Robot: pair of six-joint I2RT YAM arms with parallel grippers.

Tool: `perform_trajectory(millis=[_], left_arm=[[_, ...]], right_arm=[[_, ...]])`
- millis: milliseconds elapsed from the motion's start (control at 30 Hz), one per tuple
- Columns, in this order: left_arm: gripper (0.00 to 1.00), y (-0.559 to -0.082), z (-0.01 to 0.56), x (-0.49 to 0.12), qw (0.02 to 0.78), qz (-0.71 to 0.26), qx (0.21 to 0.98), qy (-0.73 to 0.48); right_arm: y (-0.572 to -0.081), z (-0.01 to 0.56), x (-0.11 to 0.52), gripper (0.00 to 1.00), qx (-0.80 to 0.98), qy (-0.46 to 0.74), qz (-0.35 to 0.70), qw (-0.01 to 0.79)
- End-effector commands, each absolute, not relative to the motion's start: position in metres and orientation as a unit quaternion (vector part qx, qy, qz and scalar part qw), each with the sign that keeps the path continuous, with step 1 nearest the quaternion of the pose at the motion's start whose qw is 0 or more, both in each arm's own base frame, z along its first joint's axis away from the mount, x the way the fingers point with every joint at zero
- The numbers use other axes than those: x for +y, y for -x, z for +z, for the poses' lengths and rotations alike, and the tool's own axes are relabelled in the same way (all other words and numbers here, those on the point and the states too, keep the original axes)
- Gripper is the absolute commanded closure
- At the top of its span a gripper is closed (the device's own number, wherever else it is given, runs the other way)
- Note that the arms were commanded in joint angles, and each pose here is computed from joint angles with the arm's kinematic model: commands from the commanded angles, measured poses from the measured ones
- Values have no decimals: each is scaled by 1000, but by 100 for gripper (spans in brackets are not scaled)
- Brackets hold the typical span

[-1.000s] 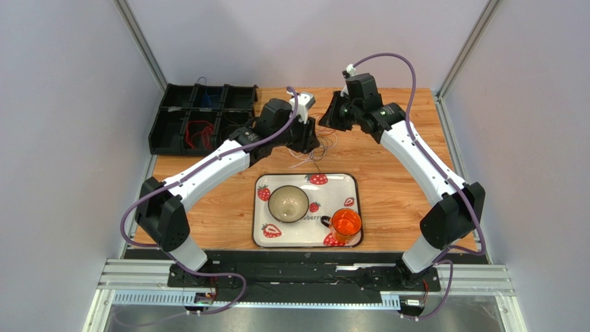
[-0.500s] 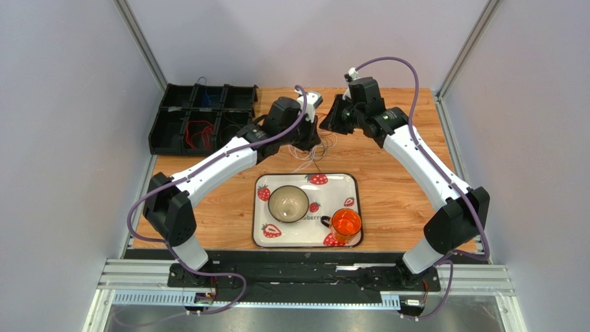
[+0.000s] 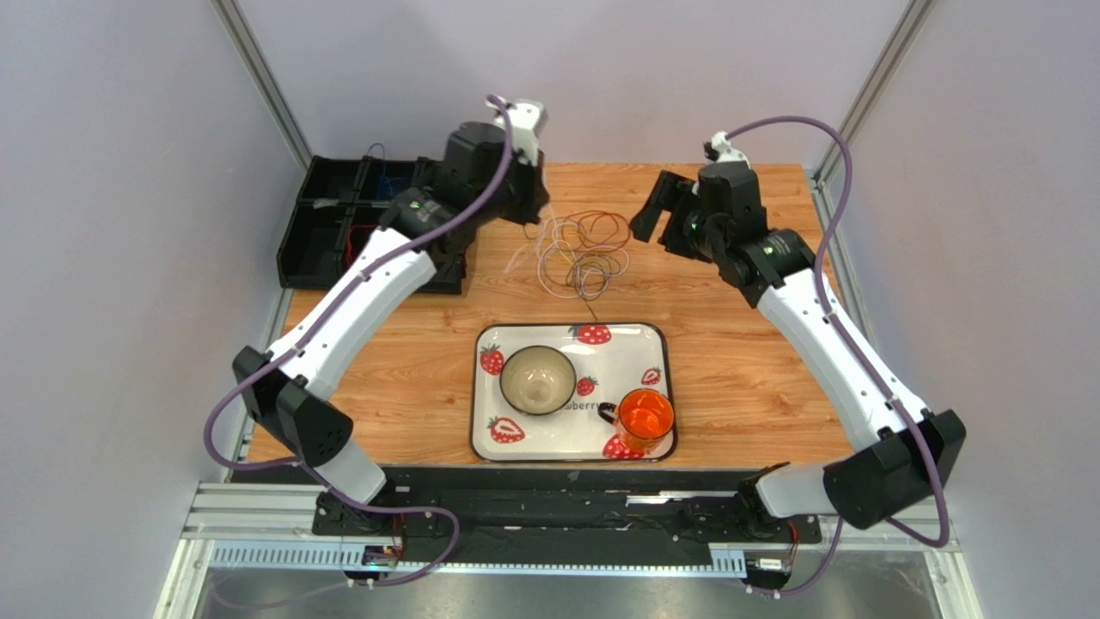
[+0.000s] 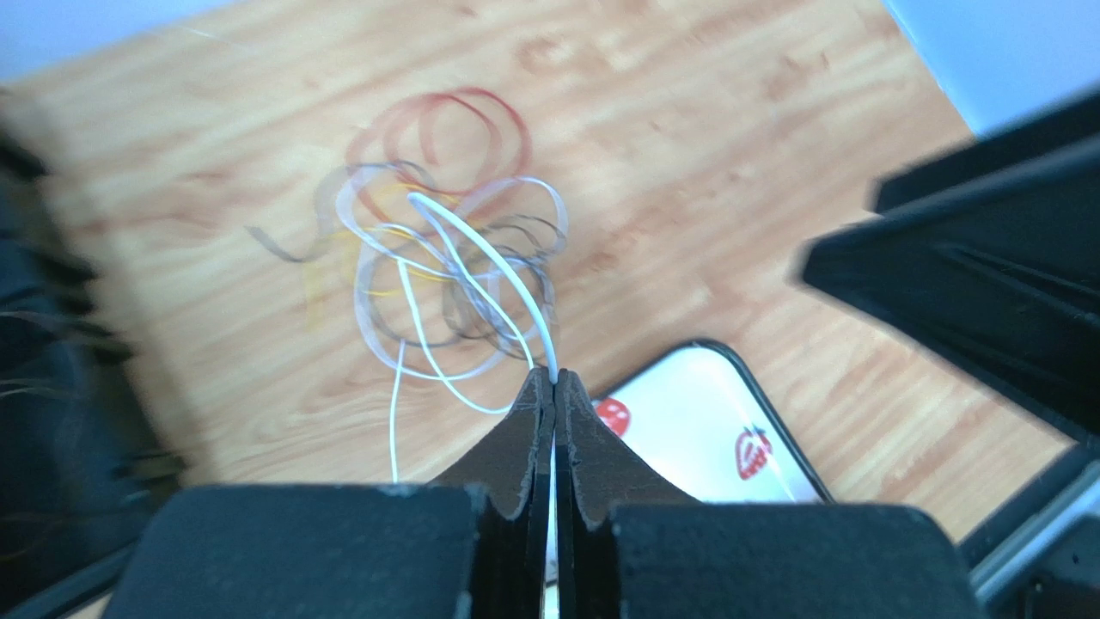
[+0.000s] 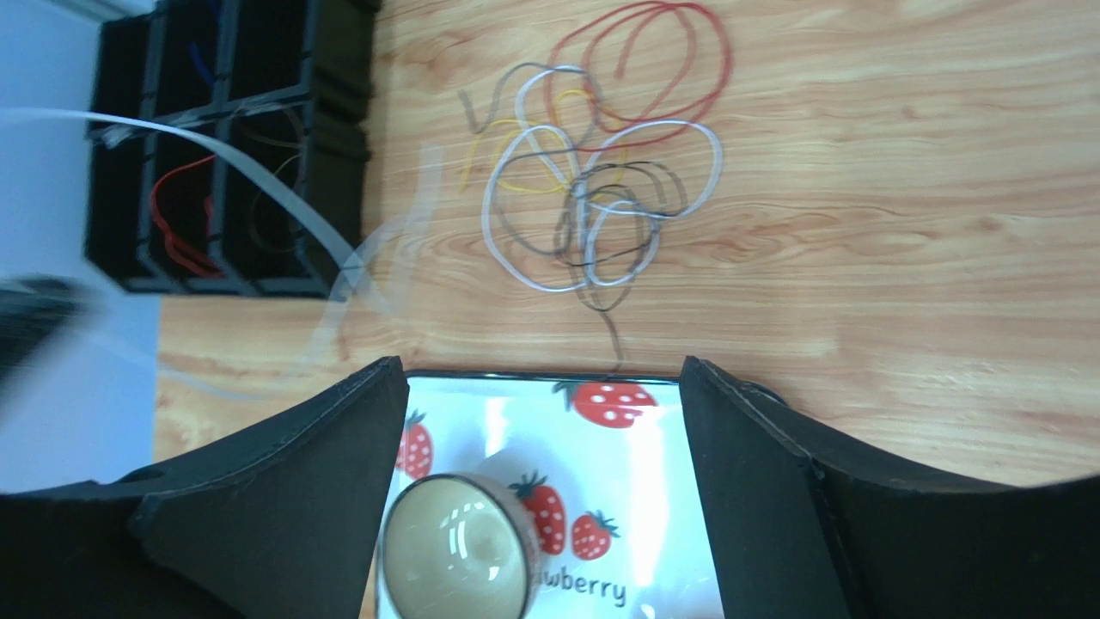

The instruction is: Untangle the cables

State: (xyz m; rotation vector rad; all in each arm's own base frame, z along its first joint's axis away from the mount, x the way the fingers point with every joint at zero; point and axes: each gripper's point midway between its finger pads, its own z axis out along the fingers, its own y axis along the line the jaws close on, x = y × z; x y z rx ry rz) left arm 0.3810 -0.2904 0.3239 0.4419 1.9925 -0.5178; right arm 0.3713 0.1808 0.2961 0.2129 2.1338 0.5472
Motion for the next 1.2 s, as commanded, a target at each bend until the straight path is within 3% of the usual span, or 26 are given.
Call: perform_trajectory(millis=[0,133,367,833,1000,1167], left_arm=[[100,-382,411,-226,572,-190,786,-138],[100,-391,440,-190,598,-158,778,-107],[100,-400,452,-135,613,-121,778,-60],[100,-443,454,-97,649,-100,754,7],[100,-479,436,-97,631,-149,761,20],[100,-516,435,-99,619,-263,740,12]], right_arm=[[-368,267,160,20,858,-125,191,460],[-356,197,155,21,884,-137,167,415],[-348,130,146,21,907,-142,128,376],[-340,78,113,21,894,-198,63,396],[-340,88,126,20,884,-165,110,423],[-340,87,131,20,883,-153,125,426]])
